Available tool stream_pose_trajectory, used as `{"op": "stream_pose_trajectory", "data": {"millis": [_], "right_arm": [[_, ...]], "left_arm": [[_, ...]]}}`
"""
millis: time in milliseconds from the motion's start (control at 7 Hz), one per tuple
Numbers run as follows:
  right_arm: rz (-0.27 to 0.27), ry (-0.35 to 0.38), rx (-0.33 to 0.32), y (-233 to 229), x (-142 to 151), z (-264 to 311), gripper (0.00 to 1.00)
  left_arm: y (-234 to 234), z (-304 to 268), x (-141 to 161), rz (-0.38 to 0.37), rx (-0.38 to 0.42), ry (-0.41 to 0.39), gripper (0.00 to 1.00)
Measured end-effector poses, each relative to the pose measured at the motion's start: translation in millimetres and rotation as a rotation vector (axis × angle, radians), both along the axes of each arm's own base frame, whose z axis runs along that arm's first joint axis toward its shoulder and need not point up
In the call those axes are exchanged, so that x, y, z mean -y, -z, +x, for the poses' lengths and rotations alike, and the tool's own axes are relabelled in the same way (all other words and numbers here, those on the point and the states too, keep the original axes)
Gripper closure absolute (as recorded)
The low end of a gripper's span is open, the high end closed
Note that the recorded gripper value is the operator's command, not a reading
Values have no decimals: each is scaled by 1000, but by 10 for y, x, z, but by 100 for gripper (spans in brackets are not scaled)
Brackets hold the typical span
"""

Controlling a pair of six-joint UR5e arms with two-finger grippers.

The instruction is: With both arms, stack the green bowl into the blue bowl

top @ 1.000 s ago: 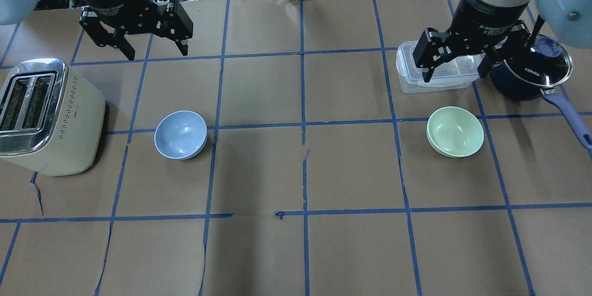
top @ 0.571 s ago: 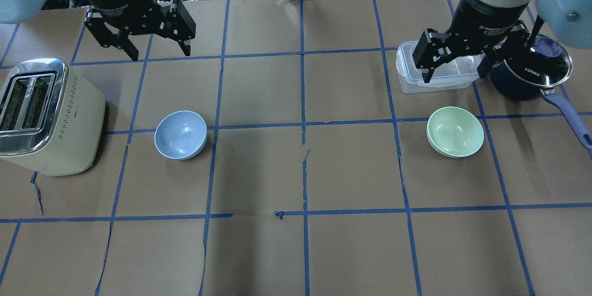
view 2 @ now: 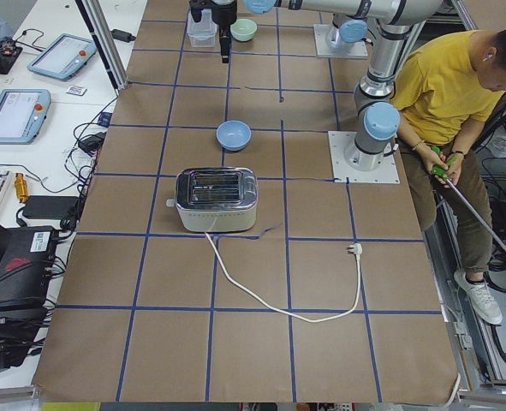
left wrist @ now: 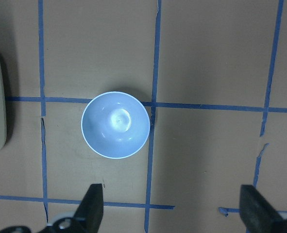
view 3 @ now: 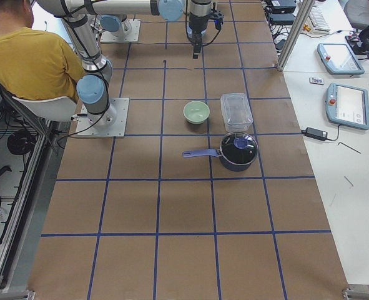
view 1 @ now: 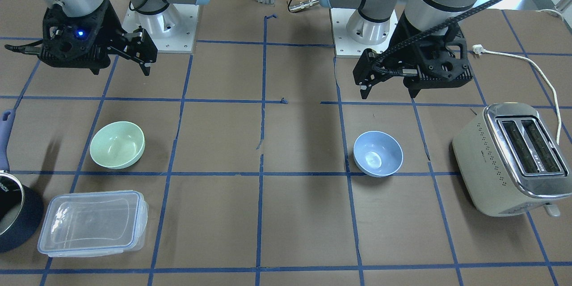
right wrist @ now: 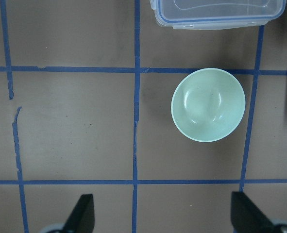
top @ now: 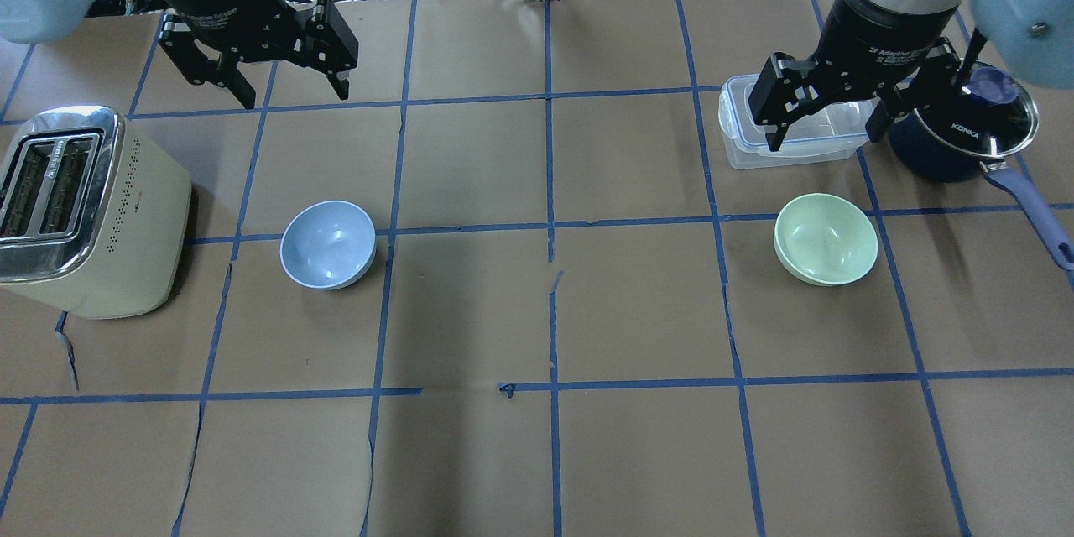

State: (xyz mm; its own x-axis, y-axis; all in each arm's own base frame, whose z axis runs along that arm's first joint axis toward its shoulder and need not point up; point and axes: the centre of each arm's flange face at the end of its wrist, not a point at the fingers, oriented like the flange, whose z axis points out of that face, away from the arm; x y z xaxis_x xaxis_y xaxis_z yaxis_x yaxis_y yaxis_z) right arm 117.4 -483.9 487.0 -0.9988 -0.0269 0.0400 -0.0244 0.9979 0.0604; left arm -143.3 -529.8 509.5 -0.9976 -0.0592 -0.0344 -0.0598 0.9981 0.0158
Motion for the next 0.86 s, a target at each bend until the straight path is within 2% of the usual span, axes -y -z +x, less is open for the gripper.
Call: {"op": "stream_pose_trajectory", "data": {"millis": [857], "right_arm": [[1, 0, 0, 12, -14, 0, 0]], "left_arm": [[-96, 29, -39, -19, -1, 8, 0]]}}
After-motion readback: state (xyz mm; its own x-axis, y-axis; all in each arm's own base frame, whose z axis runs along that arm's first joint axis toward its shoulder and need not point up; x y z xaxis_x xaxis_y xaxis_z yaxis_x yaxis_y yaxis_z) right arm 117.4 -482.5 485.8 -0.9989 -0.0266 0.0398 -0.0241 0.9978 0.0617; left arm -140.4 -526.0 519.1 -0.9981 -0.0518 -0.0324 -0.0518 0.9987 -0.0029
